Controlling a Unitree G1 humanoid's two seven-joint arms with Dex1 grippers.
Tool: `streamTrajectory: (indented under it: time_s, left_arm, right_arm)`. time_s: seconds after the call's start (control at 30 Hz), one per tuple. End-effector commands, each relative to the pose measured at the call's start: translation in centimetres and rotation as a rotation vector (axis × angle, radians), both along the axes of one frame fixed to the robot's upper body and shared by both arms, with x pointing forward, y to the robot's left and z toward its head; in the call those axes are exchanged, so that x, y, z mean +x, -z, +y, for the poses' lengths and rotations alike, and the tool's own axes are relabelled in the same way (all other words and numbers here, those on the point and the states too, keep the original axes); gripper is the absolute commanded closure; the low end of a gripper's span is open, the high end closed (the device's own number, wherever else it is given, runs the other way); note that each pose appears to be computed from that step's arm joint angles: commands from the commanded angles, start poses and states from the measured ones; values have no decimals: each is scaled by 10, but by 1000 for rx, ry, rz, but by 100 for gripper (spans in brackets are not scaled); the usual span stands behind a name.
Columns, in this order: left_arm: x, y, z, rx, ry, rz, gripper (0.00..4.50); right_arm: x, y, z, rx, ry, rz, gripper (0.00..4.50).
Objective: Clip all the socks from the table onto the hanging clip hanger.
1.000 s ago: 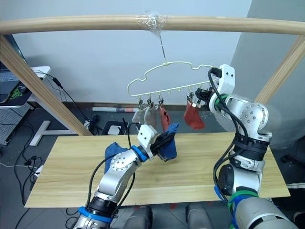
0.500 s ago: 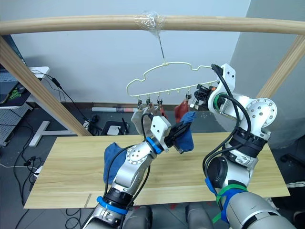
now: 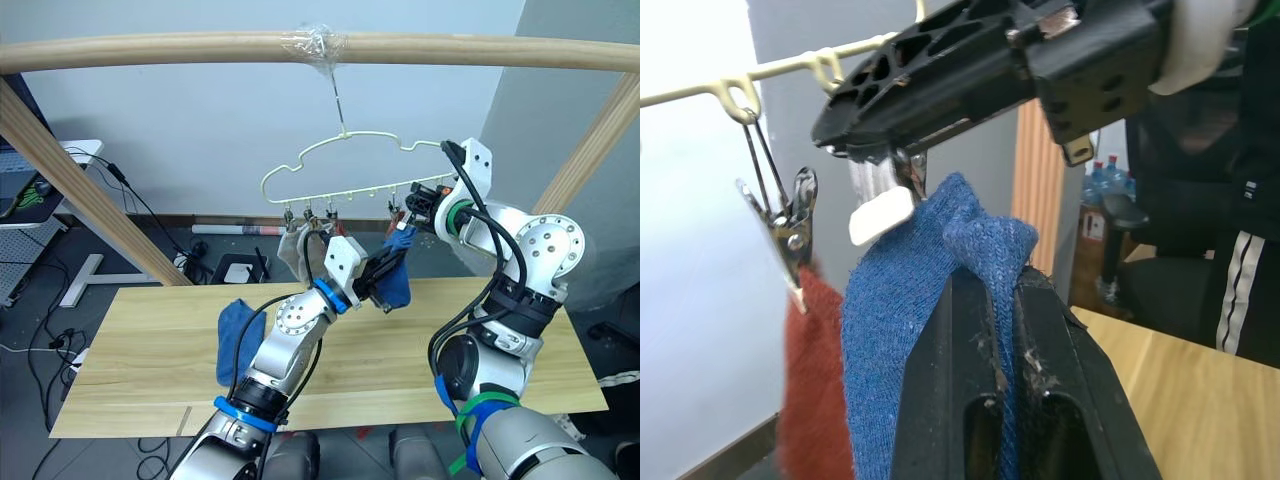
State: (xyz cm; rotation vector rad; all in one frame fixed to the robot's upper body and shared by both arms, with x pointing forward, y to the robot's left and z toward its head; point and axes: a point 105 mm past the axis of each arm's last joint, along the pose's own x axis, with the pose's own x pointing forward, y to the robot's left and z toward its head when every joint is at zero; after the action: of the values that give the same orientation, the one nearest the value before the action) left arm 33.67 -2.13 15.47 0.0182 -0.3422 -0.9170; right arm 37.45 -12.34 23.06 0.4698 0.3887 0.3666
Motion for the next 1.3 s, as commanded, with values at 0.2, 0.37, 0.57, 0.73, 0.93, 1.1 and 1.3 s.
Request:
streamTrajectory:
  time_s: [0.2, 0.37, 0.57, 0.73, 0.93, 1.1, 1.3]
  left_arm:
    - [-1, -17, -3, -43, -3, -65, 448]
    - [-4, -20, -8, -50, 21, -67, 450]
    - [-4, -21, -12, -53, 29, -63, 450]
    - [-4, -18, -18, -67, 66, -23, 450]
    - [13, -17, -25, -156, 52, 111, 450]
    - [27, -11, -24, -160, 23, 145, 450]
    - [39, -8, -20, -147, 8, 150, 398]
  right_arm:
    - [-2, 3, -11, -24, 34, 9, 450]
    - [-3, 0, -9, 1, 19, 3, 363]
    - [-4, -6, -9, 10, 11, -17, 145]
    - [-11, -18, -8, -2, -45, -88, 5]
    - [-35, -34, -17, -153, -113, -254, 5]
    - [-45, -41, -21, -308, -97, -394, 5]
    - [-52, -32, -19, -375, -70, -468, 0]
